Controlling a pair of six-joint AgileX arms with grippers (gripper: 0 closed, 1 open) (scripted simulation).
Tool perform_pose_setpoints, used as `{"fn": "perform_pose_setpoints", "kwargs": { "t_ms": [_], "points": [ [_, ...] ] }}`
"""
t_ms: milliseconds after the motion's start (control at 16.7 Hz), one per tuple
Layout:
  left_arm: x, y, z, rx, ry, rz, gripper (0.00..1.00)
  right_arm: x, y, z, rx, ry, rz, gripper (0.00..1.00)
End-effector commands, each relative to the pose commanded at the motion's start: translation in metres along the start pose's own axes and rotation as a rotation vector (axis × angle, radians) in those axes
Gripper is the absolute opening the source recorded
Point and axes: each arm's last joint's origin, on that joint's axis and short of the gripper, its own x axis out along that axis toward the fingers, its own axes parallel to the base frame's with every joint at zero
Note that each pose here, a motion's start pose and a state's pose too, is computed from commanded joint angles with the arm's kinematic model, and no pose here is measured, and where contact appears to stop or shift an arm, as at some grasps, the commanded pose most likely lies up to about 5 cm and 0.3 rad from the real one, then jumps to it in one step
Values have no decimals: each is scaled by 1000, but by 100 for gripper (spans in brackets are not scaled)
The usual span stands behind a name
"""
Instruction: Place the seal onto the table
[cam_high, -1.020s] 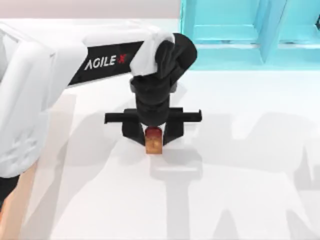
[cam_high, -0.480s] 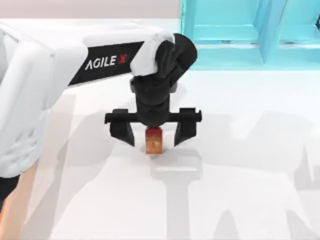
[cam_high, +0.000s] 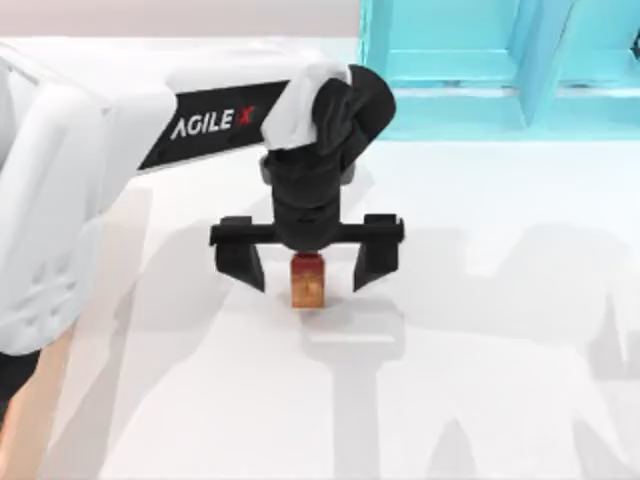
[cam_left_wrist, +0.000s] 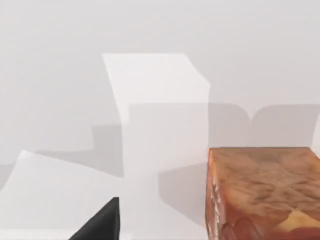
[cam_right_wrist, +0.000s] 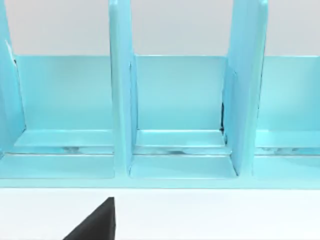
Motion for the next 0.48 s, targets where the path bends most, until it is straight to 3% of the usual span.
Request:
{"fn": "perform_pose_setpoints", "kwargs": {
  "t_ms": [180, 480],
  "points": [
    [-21, -5, 5, -5, 7, 0, 100, 0, 0, 0, 0, 0, 0, 100],
    [-99, -6, 9, -11, -12, -10, 100, 0, 0, 0, 0, 0, 0, 100]
  ]
}}
